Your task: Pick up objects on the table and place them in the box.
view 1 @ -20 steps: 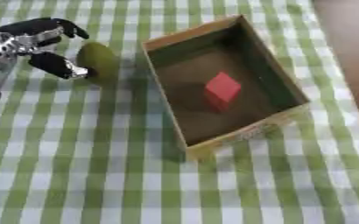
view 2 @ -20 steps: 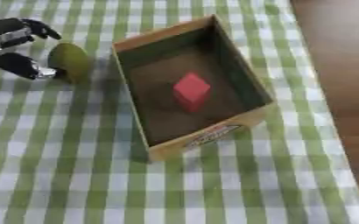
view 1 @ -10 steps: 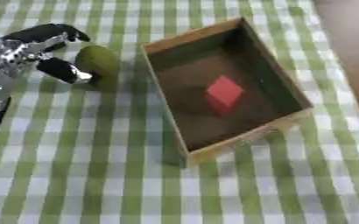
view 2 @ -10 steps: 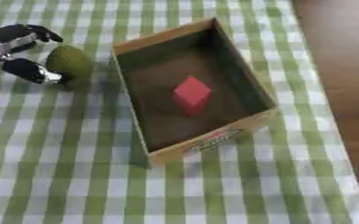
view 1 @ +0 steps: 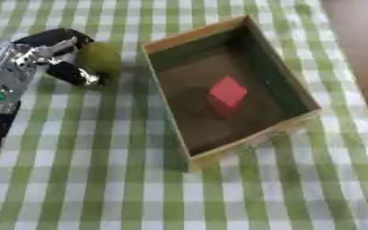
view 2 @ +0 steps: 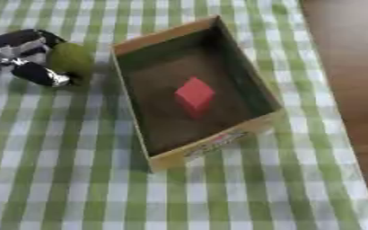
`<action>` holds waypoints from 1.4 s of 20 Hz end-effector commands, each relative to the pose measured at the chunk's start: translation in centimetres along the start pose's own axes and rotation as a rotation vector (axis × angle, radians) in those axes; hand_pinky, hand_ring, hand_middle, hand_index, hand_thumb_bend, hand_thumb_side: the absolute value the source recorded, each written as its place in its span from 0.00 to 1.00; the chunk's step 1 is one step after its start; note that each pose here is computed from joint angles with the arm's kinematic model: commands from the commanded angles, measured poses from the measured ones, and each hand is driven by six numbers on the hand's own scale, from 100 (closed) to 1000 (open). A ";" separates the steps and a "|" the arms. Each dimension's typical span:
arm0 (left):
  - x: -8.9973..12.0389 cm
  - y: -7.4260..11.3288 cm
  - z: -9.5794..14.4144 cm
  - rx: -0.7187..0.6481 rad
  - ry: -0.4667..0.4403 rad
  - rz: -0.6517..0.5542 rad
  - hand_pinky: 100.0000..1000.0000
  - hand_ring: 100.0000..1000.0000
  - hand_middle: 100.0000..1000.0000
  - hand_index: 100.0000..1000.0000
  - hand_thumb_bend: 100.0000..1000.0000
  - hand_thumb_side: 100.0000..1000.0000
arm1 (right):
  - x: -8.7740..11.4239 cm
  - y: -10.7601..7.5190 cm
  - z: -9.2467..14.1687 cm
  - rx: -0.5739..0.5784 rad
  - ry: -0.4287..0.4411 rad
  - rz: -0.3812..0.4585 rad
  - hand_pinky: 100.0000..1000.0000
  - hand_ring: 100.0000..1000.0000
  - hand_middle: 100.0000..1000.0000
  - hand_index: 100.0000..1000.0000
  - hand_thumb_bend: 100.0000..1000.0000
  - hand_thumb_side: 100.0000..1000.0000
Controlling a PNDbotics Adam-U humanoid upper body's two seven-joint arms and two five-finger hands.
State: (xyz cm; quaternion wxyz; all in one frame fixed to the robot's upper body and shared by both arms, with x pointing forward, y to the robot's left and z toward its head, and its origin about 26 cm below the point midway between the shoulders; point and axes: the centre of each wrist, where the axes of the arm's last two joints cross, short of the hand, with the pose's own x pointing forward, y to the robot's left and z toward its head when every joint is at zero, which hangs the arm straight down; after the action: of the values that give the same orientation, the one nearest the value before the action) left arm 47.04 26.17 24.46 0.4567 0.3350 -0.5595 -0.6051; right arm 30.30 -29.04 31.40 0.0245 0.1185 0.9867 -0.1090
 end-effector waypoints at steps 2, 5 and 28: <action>0.7 1.6 0.7 0.018 -0.040 -0.024 0.69 0.72 0.65 0.77 0.00 0.13 | 0.4 -0.4 -0.7 0.000 -0.024 0.009 0.86 0.57 0.43 0.76 0.00 0.31; 1.6 2.5 1.2 0.028 -0.071 -0.050 0.68 0.72 0.68 0.78 0.00 0.01 | 0.4 -0.5 -0.6 0.001 -0.019 0.014 0.86 0.57 0.43 0.76 0.00 0.30; 14.1 8.9 5.8 0.274 -0.385 -0.197 0.62 0.63 0.65 0.74 0.00 0.15 | 0.4 -0.8 -0.8 -0.006 -0.029 0.025 0.85 0.56 0.45 0.76 0.00 0.16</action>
State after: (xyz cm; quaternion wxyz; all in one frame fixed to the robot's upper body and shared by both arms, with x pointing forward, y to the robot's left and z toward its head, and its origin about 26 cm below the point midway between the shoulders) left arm 39.34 16.46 34.11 0.2557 0.3199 -0.6628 -0.6269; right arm 30.23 -29.41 31.23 0.0215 0.1244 0.9870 -0.0997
